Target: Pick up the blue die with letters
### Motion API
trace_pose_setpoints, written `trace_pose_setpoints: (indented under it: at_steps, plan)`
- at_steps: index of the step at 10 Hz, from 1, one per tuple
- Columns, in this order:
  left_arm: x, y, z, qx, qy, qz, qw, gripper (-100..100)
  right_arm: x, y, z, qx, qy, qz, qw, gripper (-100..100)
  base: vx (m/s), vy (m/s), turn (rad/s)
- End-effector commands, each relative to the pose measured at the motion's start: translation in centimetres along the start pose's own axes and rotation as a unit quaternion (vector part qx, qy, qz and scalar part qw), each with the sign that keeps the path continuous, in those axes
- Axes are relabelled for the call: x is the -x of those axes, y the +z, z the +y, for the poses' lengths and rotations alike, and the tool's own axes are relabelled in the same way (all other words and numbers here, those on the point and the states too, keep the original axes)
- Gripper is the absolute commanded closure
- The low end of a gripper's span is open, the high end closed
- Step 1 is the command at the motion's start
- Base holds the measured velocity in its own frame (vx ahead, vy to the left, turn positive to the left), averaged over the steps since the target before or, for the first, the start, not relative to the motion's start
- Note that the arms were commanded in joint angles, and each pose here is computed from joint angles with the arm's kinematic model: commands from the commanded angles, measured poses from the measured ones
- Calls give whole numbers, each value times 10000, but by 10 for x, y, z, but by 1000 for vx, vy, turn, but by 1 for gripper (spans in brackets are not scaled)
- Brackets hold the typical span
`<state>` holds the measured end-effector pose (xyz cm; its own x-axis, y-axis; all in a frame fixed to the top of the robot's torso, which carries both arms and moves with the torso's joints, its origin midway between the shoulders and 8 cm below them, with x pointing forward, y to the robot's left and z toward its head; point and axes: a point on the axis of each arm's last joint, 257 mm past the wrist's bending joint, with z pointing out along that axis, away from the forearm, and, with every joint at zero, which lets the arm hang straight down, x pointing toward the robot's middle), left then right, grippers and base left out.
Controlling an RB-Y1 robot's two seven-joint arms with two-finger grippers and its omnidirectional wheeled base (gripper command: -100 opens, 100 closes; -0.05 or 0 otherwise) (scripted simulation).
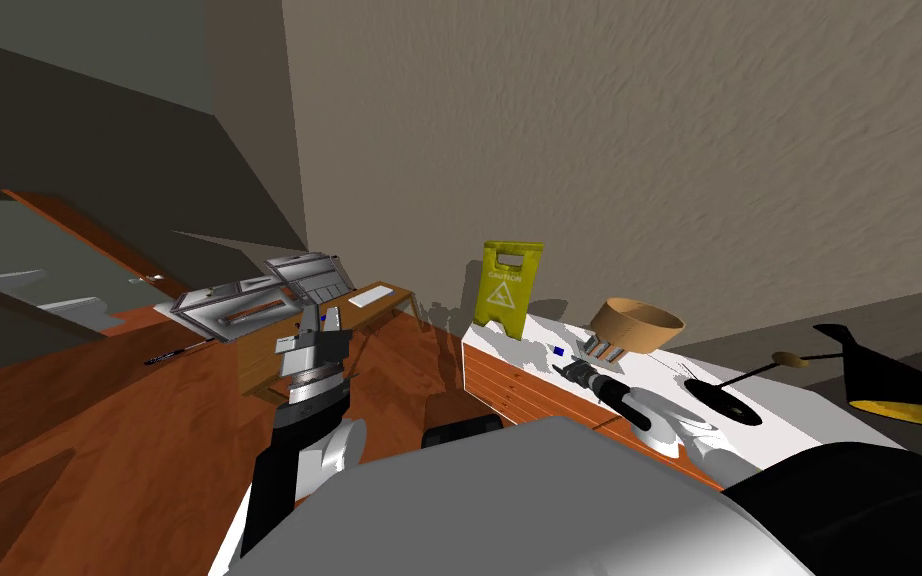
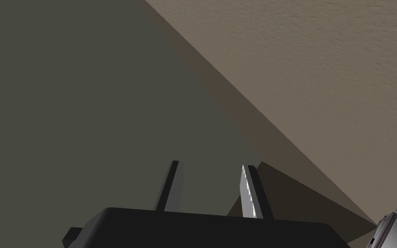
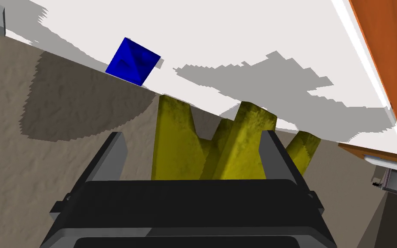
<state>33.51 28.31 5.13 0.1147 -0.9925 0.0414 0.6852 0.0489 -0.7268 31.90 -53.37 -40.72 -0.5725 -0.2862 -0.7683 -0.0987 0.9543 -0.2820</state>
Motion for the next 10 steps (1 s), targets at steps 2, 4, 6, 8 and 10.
trace_pose_setpoints:
  at_steps: [2, 4, 6, 8, 10]
  plan:
    - [0, 0, 0, 0, 0, 0, 10000, 0, -32, -7, -24, -110, -486, 388, 9980, -100, 30, 37, 76]
    - [0, 0, 0, 0, 0, 0, 10000, 0, -43, -11, -38, -136, -794, 564, 9952, -100, 37, 33, 83]
    - [0, 0, 0, 0, 0, 0, 10000, 0, -62, -18, -57, -205, -1074, 824, 9906, -100, 36, 30, 77]
    - [0, 0, 0, 0, 1, 0, 10000, 0, -71, -23, -71, -216, -1349, 973, 9858, -100, 41, 30, 81]
    - [0, 0, 0, 0, 1, 0, 10000, 0, -85, -31, -89, -263, -1594, 1199, 9795, -100, 41, 30, 73]
